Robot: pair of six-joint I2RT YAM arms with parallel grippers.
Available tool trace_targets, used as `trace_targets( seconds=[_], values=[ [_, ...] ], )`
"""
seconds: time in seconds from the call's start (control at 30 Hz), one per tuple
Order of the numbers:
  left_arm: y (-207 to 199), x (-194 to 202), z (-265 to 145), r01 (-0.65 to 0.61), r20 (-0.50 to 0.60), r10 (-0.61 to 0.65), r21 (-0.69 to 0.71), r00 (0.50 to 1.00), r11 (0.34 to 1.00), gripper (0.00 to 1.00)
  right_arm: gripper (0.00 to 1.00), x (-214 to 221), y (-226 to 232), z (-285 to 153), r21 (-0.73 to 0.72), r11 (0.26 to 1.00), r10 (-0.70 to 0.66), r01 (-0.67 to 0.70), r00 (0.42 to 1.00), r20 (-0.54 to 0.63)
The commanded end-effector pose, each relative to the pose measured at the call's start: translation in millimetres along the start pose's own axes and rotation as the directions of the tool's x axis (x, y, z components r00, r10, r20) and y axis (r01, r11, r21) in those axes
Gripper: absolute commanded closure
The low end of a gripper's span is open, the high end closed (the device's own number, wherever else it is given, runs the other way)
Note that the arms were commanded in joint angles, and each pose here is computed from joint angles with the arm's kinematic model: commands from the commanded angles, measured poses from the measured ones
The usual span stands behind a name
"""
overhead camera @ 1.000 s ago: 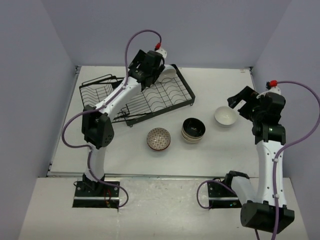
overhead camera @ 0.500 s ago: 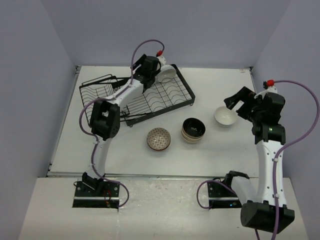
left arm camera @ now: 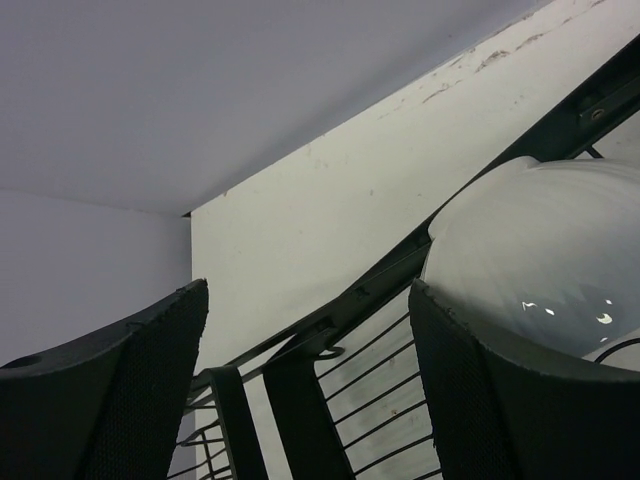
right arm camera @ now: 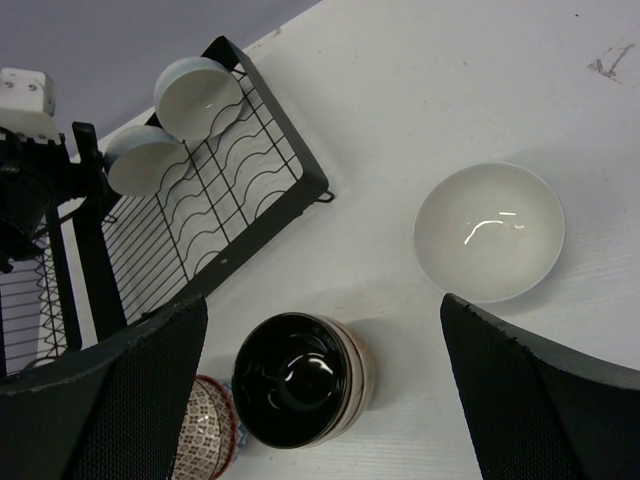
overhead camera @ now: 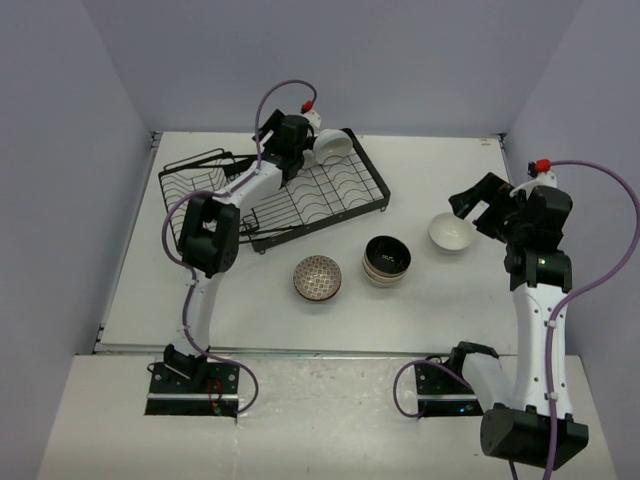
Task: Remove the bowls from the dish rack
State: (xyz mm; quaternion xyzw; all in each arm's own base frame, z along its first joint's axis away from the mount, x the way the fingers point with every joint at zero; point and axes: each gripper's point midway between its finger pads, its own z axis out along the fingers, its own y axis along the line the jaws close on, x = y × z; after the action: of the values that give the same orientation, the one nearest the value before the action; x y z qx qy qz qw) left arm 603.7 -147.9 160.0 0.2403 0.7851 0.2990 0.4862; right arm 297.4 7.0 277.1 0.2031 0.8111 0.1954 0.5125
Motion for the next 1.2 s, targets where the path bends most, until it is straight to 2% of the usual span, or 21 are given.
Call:
trace_targets(
  seconds=[0.0,0.07,0.17,0.37,0.63,0.8,1.03,1.1,1.17],
  values=[
    [26,-32,-21,0.152,0.087,-0.148,-0.035,0.985,0.988,0.17,0.01,-13,13,-3,-0.052,0.998,-0.031,0.033,0.999,0.037],
    [27,-42,-32,0.154,0.115,-0.152,-0.014,0.982,0.988,0.16,0.01,-12,13,-2,-0.053,0.998,-0.031,0.033,0.999,0.036],
    [21,-47,-44,0.095,0.133,-0.095,0.008,0.987,0.995,0.16,0.01,-12,14,-2,-0.059,0.998,-0.032,0.034,0.999,0.030],
    [7,-43,-60,0.051,0.150,-0.065,0.095,0.987,0.994,0.16,0.01,-9,15,-1,-0.068,0.997,-0.032,0.033,0.999,0.017],
    [-26,-31,-40,-0.008,0.115,-0.006,0.123,0.993,0.992,0.18,0.01,-9,17,0,-0.082,0.996,-0.035,0.036,0.999,0.014],
    [-39,-28,-20,-0.019,0.092,0.009,0.101,0.996,0.995,0.27,0.01,-7,18,3,-0.098,0.995,-0.033,0.033,0.999,-0.002],
    [-42,-21,1,-0.012,0.083,0.010,0.021,0.996,1.000,0.47,0.01,-7,22,1,-0.117,0.992,-0.038,0.038,0.999,0.002],
    [-44,-15,4,-0.029,0.074,0.029,0.000,0.997,1.000,0.49,0.01,-6,24,1,-0.130,0.991,-0.040,0.040,0.999,0.003],
    [-40,-17,6,-0.036,0.088,0.038,-0.028,0.995,0.999,0.58,0.01,-6,25,1,-0.139,0.990,-0.038,0.038,0.999,0.002]
  ],
)
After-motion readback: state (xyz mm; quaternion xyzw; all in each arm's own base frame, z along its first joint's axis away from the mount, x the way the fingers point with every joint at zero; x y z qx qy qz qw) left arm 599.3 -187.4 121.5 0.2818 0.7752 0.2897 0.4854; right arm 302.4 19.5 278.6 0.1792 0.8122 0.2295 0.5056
